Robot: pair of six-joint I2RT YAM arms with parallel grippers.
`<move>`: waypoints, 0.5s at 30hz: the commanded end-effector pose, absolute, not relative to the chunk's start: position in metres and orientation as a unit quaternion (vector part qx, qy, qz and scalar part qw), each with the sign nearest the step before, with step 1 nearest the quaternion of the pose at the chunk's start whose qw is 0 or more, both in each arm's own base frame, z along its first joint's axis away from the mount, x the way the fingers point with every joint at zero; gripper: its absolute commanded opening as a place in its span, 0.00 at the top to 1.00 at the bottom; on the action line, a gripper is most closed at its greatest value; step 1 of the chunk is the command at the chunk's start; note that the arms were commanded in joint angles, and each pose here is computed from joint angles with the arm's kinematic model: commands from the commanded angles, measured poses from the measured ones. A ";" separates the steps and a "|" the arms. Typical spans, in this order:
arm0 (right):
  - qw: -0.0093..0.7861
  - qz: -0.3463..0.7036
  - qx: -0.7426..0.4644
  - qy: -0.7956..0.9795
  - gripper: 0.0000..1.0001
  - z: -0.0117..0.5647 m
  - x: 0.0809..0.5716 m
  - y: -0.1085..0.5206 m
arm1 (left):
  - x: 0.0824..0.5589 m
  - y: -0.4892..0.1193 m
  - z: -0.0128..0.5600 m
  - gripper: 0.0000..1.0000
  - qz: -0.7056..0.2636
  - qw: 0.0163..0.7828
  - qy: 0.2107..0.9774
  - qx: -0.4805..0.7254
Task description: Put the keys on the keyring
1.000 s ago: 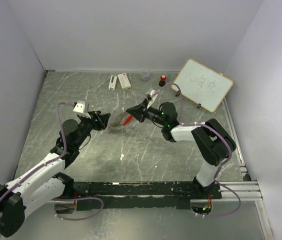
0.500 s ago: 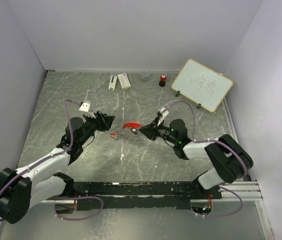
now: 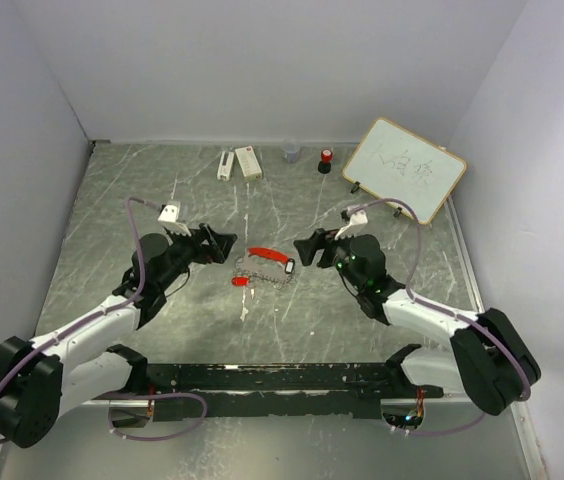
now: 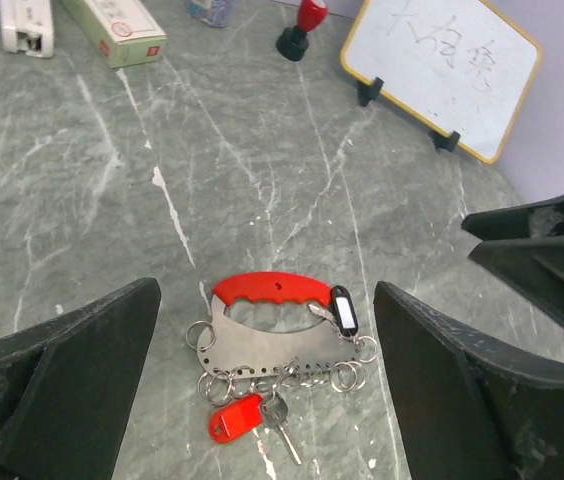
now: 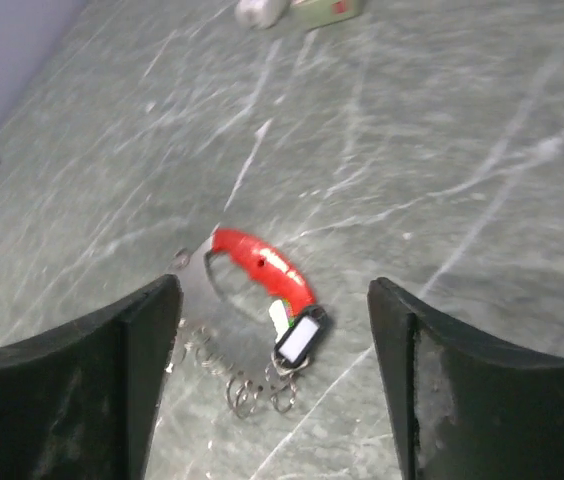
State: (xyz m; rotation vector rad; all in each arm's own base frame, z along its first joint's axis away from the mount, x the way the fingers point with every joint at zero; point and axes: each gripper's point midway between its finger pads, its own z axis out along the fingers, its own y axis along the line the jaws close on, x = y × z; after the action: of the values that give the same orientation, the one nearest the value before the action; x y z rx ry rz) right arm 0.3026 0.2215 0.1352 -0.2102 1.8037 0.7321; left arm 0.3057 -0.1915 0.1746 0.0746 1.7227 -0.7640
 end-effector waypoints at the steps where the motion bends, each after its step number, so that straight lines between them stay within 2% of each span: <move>1: 0.572 0.191 0.107 0.790 0.10 0.141 0.330 0.159 | 0.317 -0.178 0.189 0.00 -0.306 0.578 0.756 -0.030; 2: 0.576 0.170 0.145 0.787 0.01 0.144 0.332 0.146 | 0.317 -0.179 0.192 0.00 -0.304 0.572 0.762 -0.025; 3: 0.577 0.149 0.170 0.785 0.00 0.144 0.331 0.134 | 0.317 -0.181 0.195 0.00 -0.302 0.569 0.764 -0.018; 10: 0.565 0.029 0.316 0.761 0.00 0.145 0.306 0.066 | 0.311 -0.176 0.214 0.00 -0.310 0.590 0.745 -0.025; 15: 0.542 -0.010 0.323 0.776 0.00 0.135 0.287 0.050 | 0.309 -0.168 0.219 0.00 -0.297 0.598 0.744 -0.032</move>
State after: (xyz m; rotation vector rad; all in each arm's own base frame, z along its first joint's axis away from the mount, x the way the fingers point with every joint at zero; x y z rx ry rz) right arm 0.3087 0.0828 0.1456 0.6654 1.8299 0.1493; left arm 0.3090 -0.1773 0.2124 -0.0376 1.7316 -0.7224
